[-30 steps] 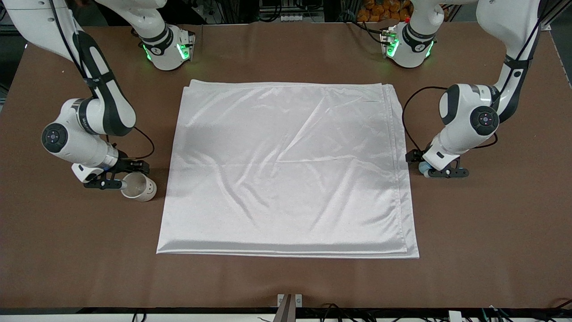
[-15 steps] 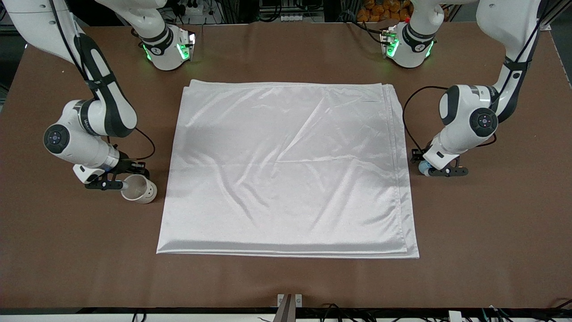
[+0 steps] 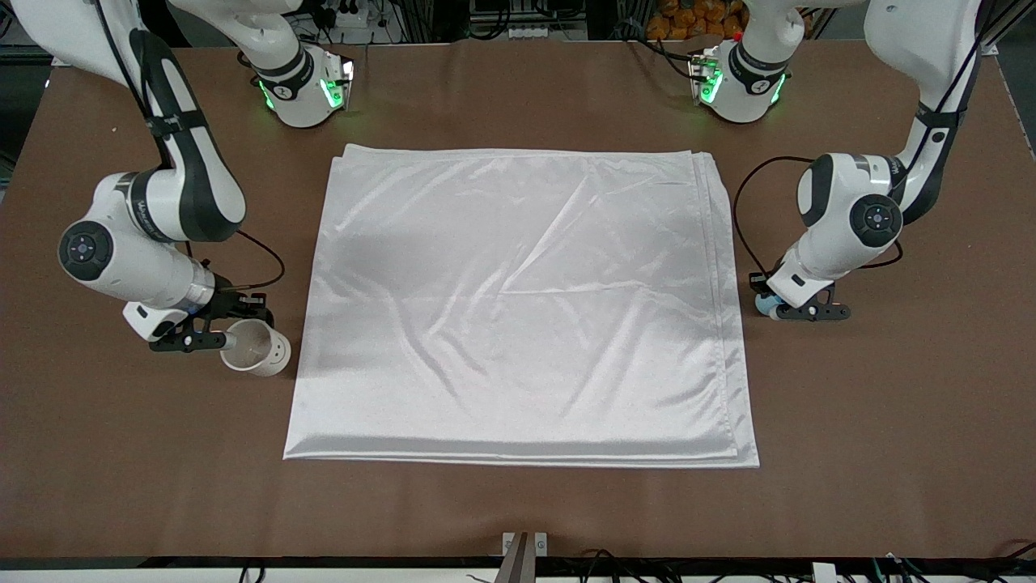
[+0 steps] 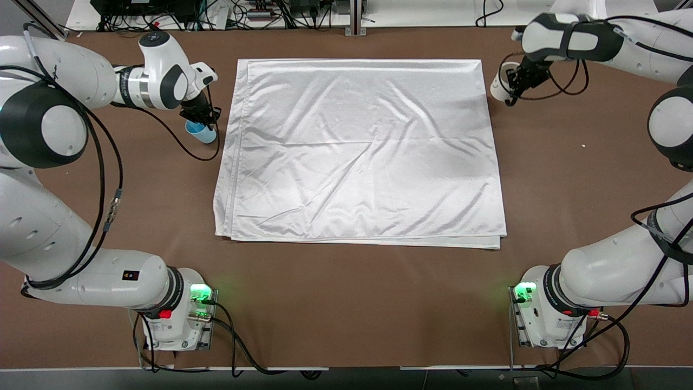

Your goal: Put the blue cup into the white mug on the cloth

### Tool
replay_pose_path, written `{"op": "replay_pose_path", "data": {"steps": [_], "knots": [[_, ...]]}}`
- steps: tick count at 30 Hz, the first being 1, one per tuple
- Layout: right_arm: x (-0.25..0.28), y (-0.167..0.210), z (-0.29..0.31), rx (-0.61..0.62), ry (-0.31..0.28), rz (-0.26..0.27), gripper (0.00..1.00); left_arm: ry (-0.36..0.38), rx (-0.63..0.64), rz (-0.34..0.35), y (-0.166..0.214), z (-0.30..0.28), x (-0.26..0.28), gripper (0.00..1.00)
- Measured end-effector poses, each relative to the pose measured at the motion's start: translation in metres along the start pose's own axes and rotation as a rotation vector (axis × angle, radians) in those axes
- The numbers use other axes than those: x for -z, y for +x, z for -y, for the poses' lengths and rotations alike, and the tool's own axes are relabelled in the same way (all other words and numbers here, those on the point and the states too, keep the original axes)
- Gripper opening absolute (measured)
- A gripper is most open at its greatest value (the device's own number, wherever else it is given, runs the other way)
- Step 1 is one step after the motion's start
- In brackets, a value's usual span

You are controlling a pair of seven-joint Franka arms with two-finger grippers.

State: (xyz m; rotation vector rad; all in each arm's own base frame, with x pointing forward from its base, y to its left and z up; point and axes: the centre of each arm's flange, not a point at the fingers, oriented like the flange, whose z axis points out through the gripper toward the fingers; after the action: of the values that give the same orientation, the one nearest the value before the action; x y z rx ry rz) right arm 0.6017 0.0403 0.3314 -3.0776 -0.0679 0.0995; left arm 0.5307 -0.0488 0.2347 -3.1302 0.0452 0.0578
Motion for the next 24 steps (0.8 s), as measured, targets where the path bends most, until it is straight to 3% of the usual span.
{"op": "replay_pose_path", "data": {"steps": [6, 18, 24], "knots": [[0.029, 0.008, 0.051, -0.009, 0.0, -0.023, 0.19, -0.001, -0.001, -0.01, 0.003, -0.001, 0.003, 0.04], [0.028, -0.012, 0.204, 0.001, 0.022, -0.048, 0.19, -0.005, 0.001, -0.091, 0.023, -0.001, 0.045, 0.04], [0.02, -0.024, 0.269, -0.033, 0.032, -0.054, 0.19, 0.0, 0.006, -0.075, 0.035, 0.001, 0.087, 0.04]]}}
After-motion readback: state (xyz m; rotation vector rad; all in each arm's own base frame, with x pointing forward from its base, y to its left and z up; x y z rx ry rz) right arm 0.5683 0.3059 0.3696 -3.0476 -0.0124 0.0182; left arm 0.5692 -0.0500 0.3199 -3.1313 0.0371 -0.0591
